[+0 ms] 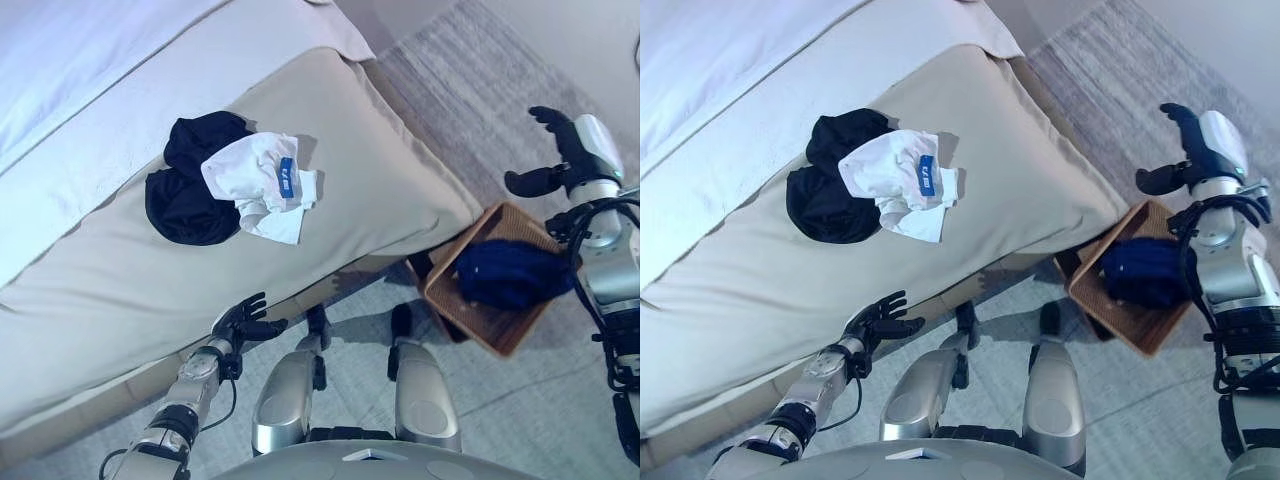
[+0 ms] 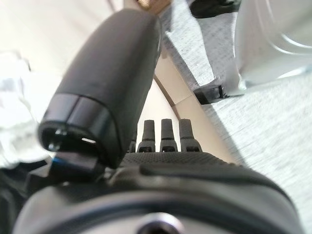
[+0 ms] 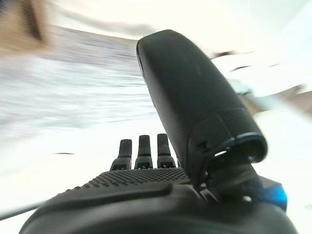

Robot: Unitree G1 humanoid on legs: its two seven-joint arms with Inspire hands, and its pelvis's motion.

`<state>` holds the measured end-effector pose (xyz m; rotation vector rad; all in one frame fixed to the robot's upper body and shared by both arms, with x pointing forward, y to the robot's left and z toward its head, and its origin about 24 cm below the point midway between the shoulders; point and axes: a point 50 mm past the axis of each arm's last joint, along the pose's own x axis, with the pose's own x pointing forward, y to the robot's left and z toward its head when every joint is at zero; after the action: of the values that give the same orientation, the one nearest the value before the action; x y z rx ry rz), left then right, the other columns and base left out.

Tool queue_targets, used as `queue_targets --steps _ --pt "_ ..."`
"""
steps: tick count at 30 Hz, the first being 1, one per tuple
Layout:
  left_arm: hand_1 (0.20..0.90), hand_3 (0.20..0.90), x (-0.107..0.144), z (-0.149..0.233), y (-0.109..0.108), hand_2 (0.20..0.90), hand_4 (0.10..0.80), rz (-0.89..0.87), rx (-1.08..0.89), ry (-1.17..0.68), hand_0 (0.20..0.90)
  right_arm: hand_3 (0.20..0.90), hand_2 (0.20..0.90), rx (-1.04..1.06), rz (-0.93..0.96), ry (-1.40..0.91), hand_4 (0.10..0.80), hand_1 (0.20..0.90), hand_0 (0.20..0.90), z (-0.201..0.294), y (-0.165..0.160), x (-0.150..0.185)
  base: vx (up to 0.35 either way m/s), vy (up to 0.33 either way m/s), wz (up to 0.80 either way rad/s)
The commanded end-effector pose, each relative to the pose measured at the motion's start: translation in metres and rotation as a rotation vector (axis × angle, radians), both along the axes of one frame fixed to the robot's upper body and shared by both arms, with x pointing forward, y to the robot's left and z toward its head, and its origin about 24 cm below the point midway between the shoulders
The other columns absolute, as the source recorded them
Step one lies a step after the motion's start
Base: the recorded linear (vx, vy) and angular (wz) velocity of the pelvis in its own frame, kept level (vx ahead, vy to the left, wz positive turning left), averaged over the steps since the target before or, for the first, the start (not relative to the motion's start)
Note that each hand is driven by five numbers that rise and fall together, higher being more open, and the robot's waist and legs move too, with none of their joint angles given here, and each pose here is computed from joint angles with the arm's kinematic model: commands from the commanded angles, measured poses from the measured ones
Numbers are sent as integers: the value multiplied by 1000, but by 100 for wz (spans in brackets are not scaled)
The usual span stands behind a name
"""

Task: Pick up the clothes from the bed and place them into the basket

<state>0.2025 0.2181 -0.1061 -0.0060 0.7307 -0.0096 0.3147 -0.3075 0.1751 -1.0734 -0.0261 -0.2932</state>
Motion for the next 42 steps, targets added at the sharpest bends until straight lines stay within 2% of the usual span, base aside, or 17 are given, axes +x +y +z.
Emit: queue_targets --steps 1,6,14,20,26,27,28,35,39,42 --pt "900 900 -55 -19 36 900 800 -1 122 167 900 900 900 -81 105 -68 800 900 900 17 27 13 158 191 72" --pt "900 900 -59 -19 48 900 800 15 146 198 900 900 900 -89 44 -8 800 900 900 13 29 37 78 161 68" --pt "900 900 -37 -4 62 900 800 18 152 143 900 900 900 -59 -167 89 800 900 900 23 23 72 -39 64 49" --pt "900 900 -22 3 56 900 800 11 131 74 900 900 900 20 -340 319 800 900 900 0 4 74 -74 8 21" --pt "900 900 -9 12 49 900 800 -10 139 13 900 900 900 66 -319 461 800 900 900 -16 5 72 -24 -56 15" --pt "900 900 -6 14 49 900 800 -16 142 5 900 387 460 88 -300 461 287 460 460 -17 7 73 -11 -128 8" --pt "900 900 -4 16 49 900 800 -23 146 -2 900 200 300 117 -286 442 100 300 300 -16 8 74 -10 -119 3" --pt "900 900 -5 14 45 900 800 -46 155 -4 900 200 300 149 -209 200 100 300 300 18 29 88 -20 -65 -2" --pt "900 900 -16 7 44 900 800 -29 156 24 900 200 300 225 -154 -102 100 300 300 54 51 89 -7 -26 -9" --pt "900 900 -30 -1 46 900 800 -5 162 63 900 200 300 257 -105 -342 100 300 300 79 62 78 5 -19 -27"
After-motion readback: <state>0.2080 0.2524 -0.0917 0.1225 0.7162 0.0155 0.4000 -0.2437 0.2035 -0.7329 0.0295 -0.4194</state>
